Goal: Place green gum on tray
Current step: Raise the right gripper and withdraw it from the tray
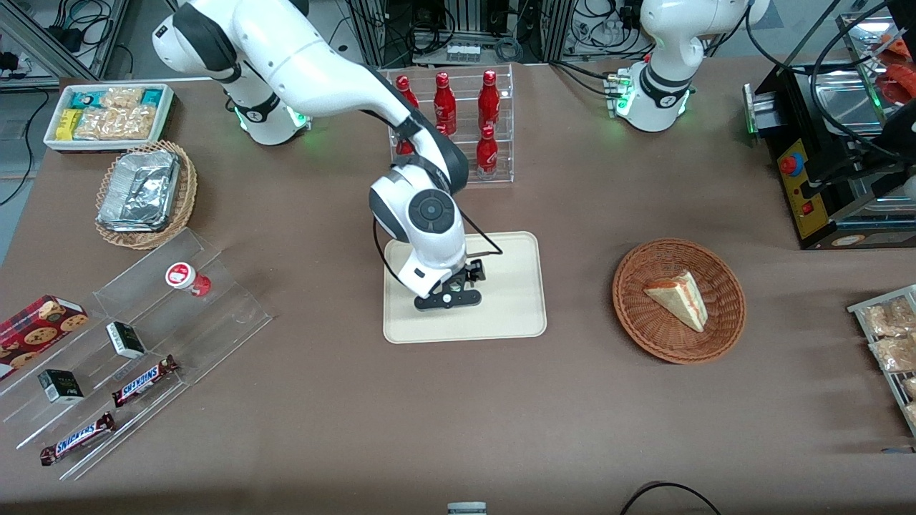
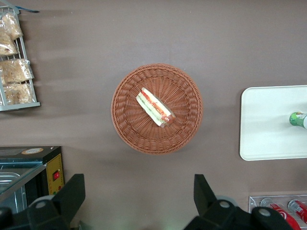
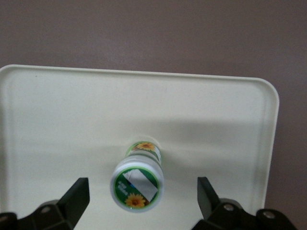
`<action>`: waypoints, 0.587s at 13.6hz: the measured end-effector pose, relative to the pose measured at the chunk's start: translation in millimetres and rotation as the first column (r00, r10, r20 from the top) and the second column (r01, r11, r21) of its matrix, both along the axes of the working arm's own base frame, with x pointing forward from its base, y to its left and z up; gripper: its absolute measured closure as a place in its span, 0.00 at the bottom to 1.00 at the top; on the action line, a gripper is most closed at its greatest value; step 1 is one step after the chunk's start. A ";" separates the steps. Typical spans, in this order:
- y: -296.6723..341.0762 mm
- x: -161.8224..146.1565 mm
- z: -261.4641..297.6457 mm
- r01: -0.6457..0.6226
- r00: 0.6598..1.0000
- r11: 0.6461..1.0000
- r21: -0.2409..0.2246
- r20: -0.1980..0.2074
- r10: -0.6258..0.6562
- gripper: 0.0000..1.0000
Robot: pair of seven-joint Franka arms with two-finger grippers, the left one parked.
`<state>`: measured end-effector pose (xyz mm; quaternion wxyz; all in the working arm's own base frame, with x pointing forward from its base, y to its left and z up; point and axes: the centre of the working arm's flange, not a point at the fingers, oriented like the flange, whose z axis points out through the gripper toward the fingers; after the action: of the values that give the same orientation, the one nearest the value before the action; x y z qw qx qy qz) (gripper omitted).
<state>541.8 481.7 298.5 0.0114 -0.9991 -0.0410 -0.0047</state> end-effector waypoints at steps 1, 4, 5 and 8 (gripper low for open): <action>-5.4 0.6 15.6 -0.015 1.000 1.000 -0.007 -0.008 0.015 0.00; -34.9 9.4 56.3 -0.047 0.998 0.999 -0.028 -0.044 0.046 0.00; -46.4 13.1 66.2 -0.058 0.997 0.998 -0.036 -0.058 0.056 0.00; -78.2 22.7 90.8 -0.097 0.991 0.994 -0.048 -0.094 0.092 0.00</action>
<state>564.5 403.5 389.3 -0.0127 -0.9952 -0.0877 0.0427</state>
